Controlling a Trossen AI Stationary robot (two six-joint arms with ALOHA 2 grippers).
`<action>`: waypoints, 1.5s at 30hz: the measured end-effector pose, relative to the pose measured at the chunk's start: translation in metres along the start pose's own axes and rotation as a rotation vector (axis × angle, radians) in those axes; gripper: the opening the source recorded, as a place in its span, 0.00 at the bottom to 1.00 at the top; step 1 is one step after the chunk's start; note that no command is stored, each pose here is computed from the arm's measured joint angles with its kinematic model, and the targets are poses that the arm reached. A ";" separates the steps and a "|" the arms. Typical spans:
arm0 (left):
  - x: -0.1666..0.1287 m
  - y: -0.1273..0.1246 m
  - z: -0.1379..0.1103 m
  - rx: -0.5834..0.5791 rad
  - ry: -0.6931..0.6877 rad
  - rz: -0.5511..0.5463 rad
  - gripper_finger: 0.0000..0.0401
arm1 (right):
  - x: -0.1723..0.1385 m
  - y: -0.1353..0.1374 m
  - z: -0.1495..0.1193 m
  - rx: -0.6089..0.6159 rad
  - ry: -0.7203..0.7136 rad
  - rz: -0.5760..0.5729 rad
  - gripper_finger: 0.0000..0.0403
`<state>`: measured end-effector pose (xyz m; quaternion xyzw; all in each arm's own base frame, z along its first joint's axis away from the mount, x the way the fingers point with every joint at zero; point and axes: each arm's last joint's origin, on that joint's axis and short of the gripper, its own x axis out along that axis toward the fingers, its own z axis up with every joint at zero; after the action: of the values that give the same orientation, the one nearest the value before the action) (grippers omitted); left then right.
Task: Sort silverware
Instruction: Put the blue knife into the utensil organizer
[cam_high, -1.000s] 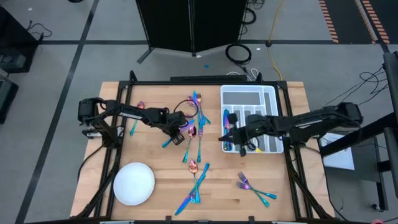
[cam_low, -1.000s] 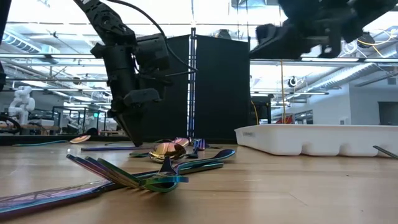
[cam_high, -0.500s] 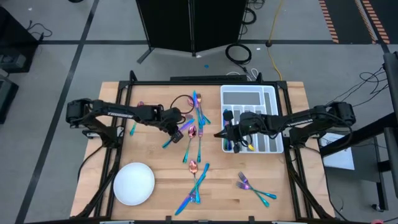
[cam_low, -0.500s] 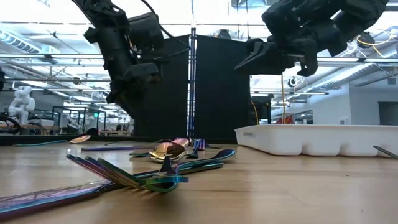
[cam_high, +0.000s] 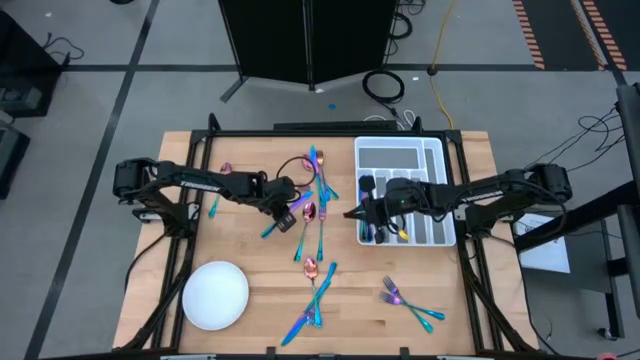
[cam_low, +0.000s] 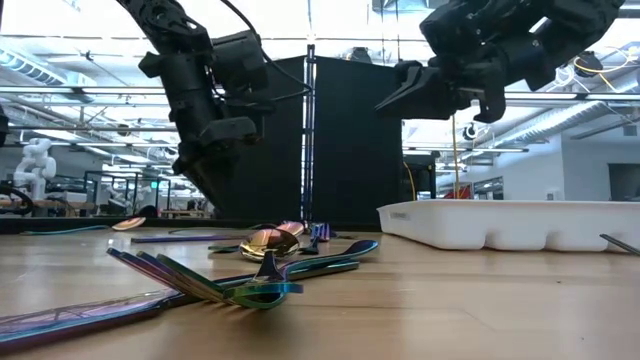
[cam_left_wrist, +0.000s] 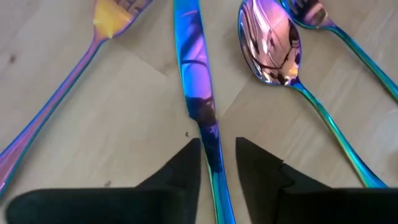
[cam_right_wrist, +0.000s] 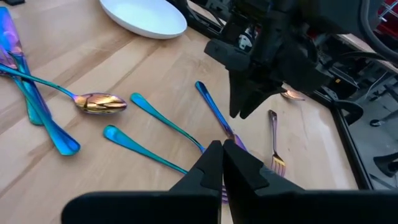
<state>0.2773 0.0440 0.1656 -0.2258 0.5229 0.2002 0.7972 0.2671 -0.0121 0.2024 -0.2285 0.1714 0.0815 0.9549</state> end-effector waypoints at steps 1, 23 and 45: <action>0.000 0.000 0.000 -0.001 0.000 -0.001 0.29 | 0.000 -0.001 0.000 0.000 0.001 -0.002 0.00; 0.026 -0.001 -0.005 0.008 0.082 0.013 0.33 | 0.000 -0.005 0.004 0.029 0.022 0.004 0.00; 0.032 -0.006 -0.010 0.041 0.090 0.069 0.33 | 0.000 -0.005 0.003 0.057 0.027 0.007 0.00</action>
<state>0.2854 0.0360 0.1338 -0.2001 0.5697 0.2068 0.7698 0.2697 -0.0151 0.2071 -0.2015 0.1871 0.0767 0.9584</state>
